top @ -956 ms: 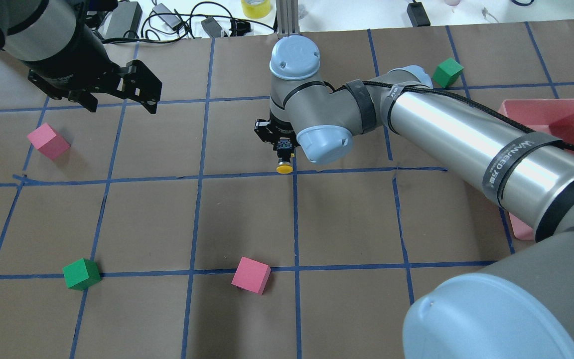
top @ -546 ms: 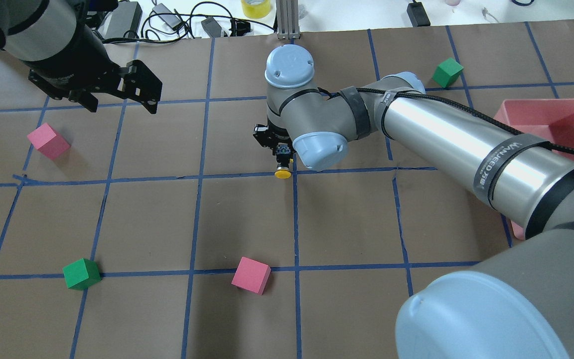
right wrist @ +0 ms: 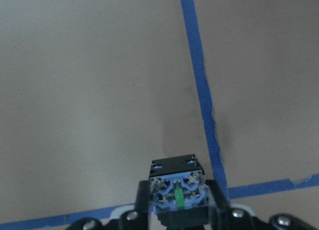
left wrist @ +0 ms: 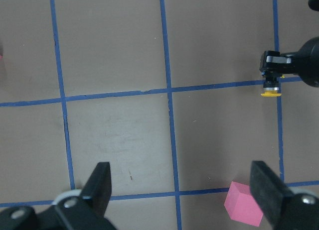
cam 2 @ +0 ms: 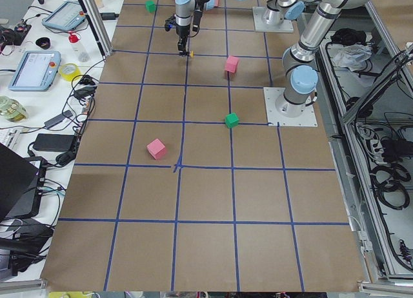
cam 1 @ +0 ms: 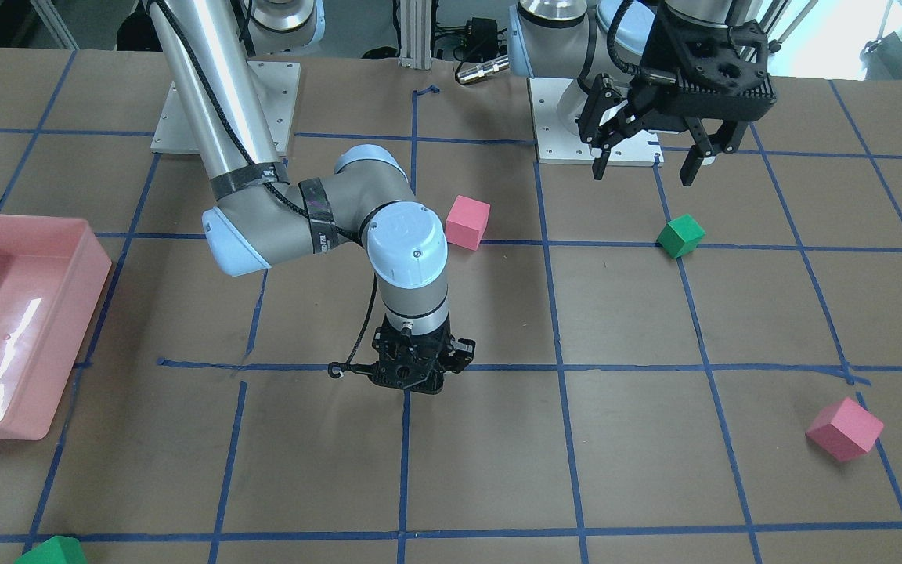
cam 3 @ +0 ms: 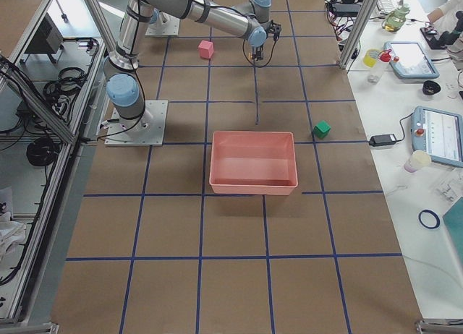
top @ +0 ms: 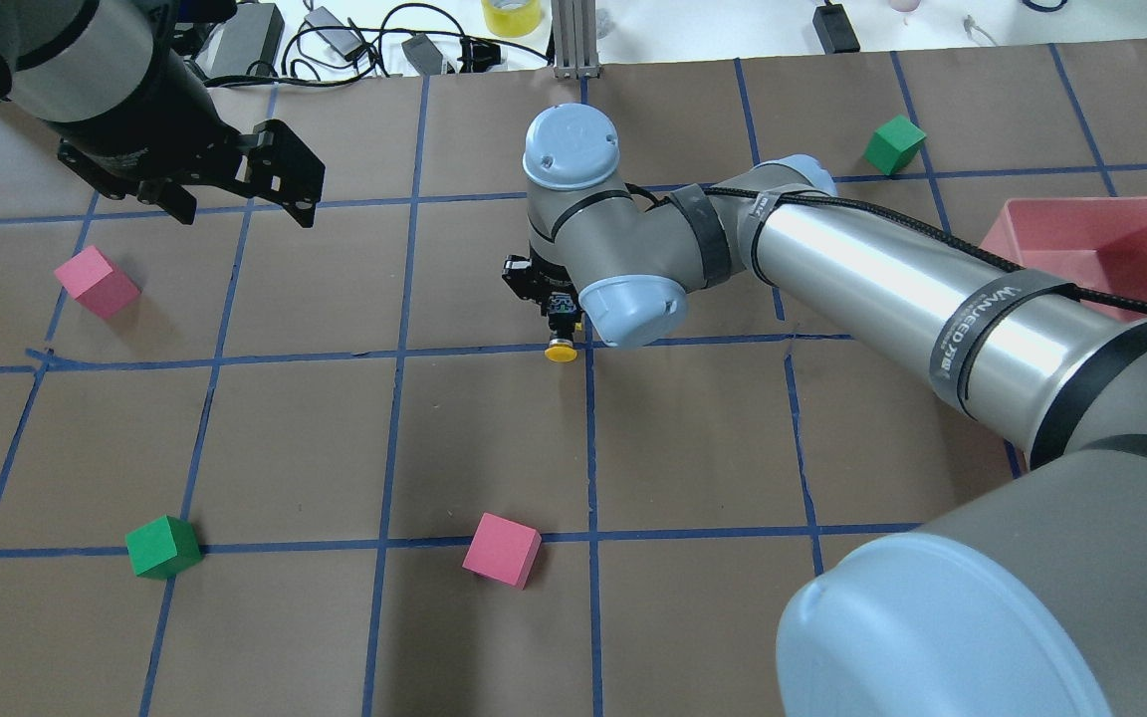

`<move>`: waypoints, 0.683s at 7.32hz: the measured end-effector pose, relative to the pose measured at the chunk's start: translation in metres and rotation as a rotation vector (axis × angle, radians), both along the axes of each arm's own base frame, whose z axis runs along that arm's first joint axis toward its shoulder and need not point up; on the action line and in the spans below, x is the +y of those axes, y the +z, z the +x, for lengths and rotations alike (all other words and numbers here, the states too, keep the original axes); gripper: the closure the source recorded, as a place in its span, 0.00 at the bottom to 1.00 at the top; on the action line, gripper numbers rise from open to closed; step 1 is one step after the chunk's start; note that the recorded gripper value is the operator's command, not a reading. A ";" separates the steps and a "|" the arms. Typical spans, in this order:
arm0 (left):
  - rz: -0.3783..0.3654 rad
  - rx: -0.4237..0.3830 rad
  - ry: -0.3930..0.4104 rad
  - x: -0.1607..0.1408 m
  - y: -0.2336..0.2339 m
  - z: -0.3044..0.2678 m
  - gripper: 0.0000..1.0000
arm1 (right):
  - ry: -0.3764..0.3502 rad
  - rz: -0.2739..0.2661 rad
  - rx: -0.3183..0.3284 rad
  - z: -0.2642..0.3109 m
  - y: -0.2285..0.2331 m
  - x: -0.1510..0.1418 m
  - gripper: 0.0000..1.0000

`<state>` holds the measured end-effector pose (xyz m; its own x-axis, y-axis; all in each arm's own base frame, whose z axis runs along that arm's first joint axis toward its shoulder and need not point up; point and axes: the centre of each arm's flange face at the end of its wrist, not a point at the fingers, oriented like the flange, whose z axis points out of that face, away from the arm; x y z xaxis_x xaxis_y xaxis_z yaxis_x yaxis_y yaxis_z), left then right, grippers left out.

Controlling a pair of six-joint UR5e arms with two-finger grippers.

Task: Align button upright
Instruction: 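Lower the button switch onto the table, yellow cap sideways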

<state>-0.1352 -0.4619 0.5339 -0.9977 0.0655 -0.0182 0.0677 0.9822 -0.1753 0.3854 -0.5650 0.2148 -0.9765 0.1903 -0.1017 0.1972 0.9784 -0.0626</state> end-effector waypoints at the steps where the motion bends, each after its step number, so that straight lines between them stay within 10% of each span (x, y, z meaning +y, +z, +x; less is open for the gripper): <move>1: 0.000 0.000 0.000 0.000 0.000 0.000 0.00 | 0.001 0.002 0.001 0.000 -0.002 0.001 1.00; 5: -0.003 0.000 0.000 0.001 0.001 0.000 0.00 | 0.002 0.006 0.017 -0.003 -0.009 0.004 1.00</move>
<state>-0.1352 -0.4609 0.5353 -0.9977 0.0655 -0.0183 0.0677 0.9817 -0.1782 0.3825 -0.5610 0.2056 -0.9785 0.1885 -0.0841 0.1939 0.9792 -0.0604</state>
